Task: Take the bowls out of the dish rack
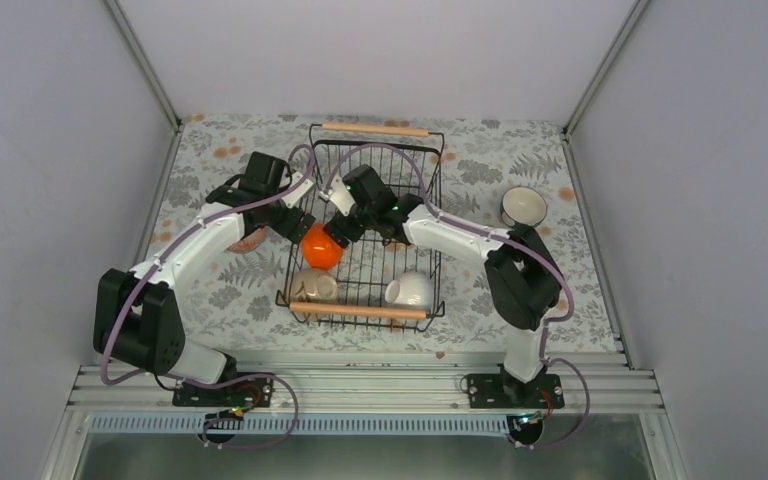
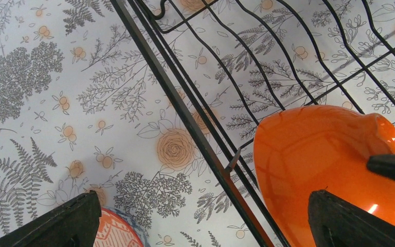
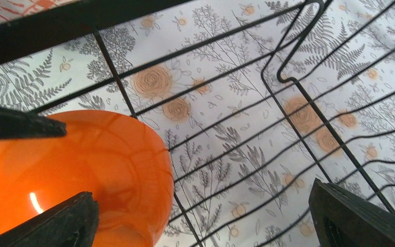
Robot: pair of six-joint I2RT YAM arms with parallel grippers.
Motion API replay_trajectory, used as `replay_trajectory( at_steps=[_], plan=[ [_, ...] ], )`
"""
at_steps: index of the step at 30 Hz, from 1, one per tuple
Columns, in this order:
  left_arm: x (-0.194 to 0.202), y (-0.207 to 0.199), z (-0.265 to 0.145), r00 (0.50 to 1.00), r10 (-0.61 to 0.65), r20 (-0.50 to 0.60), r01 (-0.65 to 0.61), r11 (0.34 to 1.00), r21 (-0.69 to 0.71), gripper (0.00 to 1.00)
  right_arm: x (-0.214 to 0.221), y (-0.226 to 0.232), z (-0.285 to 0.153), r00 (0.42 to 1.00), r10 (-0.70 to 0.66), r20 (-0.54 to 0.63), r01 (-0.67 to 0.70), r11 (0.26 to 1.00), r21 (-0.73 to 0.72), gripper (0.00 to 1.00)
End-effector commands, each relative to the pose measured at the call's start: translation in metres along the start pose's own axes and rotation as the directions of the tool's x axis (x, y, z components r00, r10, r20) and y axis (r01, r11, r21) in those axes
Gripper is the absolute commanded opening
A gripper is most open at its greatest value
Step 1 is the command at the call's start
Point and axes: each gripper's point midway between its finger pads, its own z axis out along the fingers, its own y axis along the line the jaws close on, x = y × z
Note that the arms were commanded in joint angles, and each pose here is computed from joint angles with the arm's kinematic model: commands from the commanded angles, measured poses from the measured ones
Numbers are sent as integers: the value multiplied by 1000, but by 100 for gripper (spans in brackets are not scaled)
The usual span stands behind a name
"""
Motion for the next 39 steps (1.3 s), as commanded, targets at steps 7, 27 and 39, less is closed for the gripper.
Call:
replay_trajectory(
  at_steps=[7,27,39],
  plan=[
    [11,-4,-1,999,18,-37,-17,1000,13,100,60,8,-1,989,-26,-146,24,1000,-13,100],
    [-7,-4,-26,998,11,65,-13,1000,25,100,90,21,-2,977,-28,-213,15,998,-63,100],
    [-15,9,-33,995,-1,96,3,1000,-26,100,56,10,-25,991,-4,-134,2,1000,-14,100]
  ],
)
